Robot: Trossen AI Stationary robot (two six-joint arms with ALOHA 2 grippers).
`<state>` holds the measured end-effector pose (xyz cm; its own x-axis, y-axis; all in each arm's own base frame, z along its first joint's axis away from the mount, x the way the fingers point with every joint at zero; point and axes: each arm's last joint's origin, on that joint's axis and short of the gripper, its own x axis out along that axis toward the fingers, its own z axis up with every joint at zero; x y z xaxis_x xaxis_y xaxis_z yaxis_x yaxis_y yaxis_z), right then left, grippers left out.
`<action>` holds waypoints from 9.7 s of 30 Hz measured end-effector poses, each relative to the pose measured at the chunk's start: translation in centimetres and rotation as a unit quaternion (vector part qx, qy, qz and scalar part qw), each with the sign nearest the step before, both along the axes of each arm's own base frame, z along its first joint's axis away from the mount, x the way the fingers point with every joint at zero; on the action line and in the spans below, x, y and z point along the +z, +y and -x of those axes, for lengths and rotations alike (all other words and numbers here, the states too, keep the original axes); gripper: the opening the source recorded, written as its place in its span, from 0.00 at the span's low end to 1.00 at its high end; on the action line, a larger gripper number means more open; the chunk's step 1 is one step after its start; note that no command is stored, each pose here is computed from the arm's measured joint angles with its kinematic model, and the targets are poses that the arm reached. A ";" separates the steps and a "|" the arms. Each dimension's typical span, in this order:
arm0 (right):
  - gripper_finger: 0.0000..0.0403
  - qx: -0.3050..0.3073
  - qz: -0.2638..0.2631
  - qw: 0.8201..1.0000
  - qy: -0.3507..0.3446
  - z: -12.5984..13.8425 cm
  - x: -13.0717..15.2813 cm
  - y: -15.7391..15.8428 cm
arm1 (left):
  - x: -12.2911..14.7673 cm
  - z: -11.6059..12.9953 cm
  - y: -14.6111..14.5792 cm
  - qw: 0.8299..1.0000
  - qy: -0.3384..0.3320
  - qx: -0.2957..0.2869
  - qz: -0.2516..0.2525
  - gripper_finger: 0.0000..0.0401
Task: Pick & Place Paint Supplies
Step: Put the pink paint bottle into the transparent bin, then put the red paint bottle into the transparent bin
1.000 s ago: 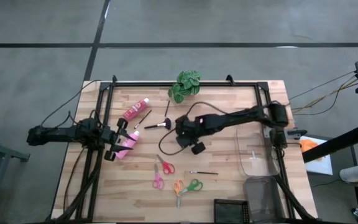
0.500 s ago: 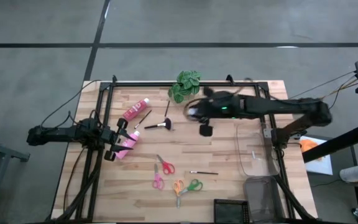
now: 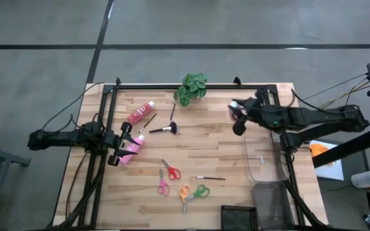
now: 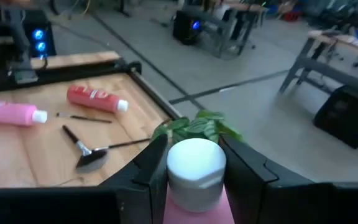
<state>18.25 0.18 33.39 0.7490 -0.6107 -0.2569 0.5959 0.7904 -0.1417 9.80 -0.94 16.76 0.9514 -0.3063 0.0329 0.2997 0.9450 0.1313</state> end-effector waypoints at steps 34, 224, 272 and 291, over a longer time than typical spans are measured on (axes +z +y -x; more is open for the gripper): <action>0.28 -0.029 -0.091 0.995 -0.021 7.8 -5.2 4.4 | 0.0 0.0 0.0 1.000 0.000 0.000 0.000 0.42; 0.68 0.288 0.004 0.947 0.140 -16.2 4.7 -4.2 | 6.6 -8.8 20.3 0.685 0.564 0.360 0.288 0.42; 0.68 0.288 0.004 0.947 0.140 -16.2 4.7 -4.2 | -0.6 -7.0 19.9 0.687 0.534 0.434 0.234 0.85; 0.68 0.288 0.004 0.947 0.140 -16.2 4.7 -4.2 | -2.4 -6.1 18.9 0.665 0.547 0.436 0.262 0.40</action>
